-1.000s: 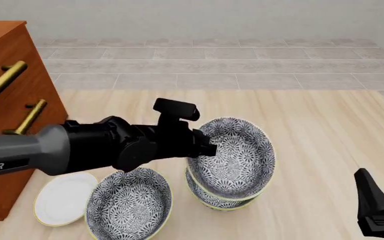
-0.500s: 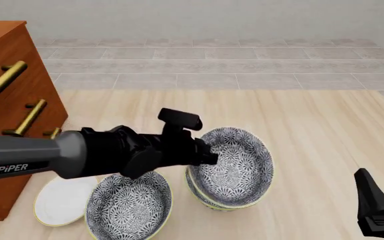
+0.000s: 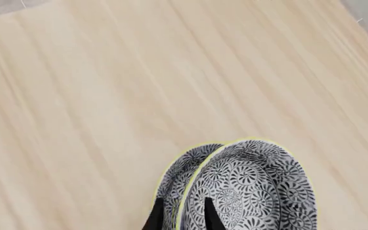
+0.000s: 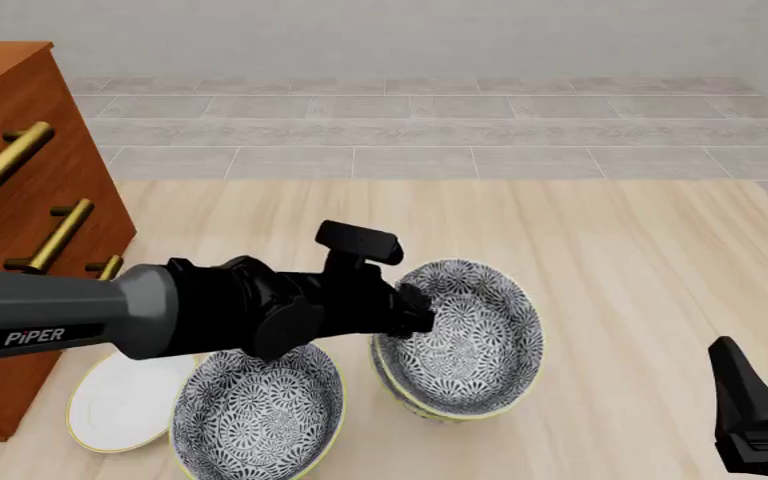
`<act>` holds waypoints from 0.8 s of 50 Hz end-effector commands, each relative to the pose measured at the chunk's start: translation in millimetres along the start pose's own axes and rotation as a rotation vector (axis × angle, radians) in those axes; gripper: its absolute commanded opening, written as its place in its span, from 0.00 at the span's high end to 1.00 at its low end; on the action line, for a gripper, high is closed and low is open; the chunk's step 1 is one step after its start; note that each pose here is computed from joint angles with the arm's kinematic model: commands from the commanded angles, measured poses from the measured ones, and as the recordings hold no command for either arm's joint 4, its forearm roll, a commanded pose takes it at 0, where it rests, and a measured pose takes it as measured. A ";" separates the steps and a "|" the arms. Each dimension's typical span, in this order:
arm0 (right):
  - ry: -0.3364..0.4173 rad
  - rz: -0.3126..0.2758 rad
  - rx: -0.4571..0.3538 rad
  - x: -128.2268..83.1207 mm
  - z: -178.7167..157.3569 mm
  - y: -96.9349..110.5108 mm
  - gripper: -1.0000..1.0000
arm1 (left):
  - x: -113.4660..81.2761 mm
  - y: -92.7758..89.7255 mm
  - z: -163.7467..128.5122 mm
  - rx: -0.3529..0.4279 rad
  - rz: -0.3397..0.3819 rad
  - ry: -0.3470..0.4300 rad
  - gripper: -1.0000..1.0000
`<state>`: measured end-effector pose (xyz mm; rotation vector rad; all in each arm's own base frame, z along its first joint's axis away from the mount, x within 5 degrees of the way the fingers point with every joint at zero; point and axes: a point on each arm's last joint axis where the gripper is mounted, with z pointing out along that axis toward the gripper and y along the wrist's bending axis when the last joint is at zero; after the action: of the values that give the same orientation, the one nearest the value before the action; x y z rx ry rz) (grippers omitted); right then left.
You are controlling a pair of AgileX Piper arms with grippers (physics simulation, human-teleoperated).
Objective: Stack the bowl at the front on the bowl in the middle.
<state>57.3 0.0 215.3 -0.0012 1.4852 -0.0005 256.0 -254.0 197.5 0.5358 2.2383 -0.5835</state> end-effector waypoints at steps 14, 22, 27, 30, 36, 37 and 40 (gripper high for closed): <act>0.000 0.000 0.000 0.0 0.0 0.0 0.00 | -13.1 1.4 -19.8 0.003 0.015 -0.051 0.00; 0.000 0.000 0.000 0.0 0.0 0.0 0.00 | -19.9 1.6 -30.5 0.003 0.027 -0.073 0.00; 0.000 0.000 0.000 0.0 0.0 0.0 0.00 | -22.7 2.0 -42.3 0.003 0.027 -0.086 0.00; 0.000 0.000 0.000 0.0 0.0 0.0 0.00 | -25.7 1.0 -53.4 0.006 0.023 -0.096 0.00; 0.000 0.000 0.000 0.0 0.0 0.0 0.00 | -28.3 4.2 -77.5 0.001 0.022 -0.120 0.00; 0.000 0.000 0.000 0.0 0.0 0.0 0.00 | -26.6 5.3 -84.3 0.000 0.022 -0.125 0.00; 0.000 0.000 0.000 0.0 0.0 0.0 0.00 | -24.3 7.3 -94.2 -0.003 0.016 -0.131 0.00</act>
<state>57.3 0.0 215.3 -0.0011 1.4852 -0.0006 238.5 -221.7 253.9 0.5188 2.1338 -0.5898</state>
